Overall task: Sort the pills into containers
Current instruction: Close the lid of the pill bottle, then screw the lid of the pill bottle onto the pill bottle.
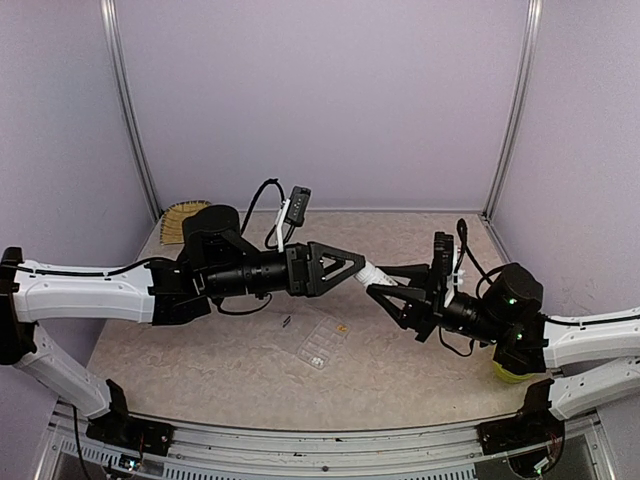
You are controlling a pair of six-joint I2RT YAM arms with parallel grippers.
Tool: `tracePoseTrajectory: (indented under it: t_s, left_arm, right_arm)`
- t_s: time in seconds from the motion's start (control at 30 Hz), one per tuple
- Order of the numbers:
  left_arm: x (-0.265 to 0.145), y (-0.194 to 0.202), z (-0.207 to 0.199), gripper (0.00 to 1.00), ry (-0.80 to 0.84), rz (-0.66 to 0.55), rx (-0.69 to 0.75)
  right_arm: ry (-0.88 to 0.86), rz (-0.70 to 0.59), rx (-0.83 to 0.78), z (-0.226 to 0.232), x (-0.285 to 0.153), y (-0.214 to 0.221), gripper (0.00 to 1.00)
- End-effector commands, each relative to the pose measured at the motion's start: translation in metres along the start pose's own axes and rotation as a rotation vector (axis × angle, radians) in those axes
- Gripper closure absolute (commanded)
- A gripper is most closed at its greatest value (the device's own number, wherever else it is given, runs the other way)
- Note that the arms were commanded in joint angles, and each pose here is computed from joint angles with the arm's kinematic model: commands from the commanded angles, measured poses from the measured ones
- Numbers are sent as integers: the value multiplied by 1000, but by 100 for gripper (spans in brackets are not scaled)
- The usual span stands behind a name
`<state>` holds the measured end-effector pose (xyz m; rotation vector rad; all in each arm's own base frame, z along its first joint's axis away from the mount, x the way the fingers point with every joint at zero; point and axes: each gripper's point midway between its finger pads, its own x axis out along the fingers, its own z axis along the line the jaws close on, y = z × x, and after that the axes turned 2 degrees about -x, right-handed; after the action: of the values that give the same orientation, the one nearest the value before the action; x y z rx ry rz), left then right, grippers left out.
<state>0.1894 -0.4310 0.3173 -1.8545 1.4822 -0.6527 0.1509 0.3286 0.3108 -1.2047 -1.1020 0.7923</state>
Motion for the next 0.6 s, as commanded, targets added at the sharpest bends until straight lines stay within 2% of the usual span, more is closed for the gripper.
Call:
tracePoseTrajectory:
  t_s: [0.0, 0.57]
  left_arm:
    - [-4, -1, -17, 1, 71, -6, 41]
    - [-1, 7, -40, 1, 153, 12, 81]
  right_arm:
    - [15, -65, 4, -1, 4, -22, 87]
    - [79, 1, 27, -14, 17, -5, 87]
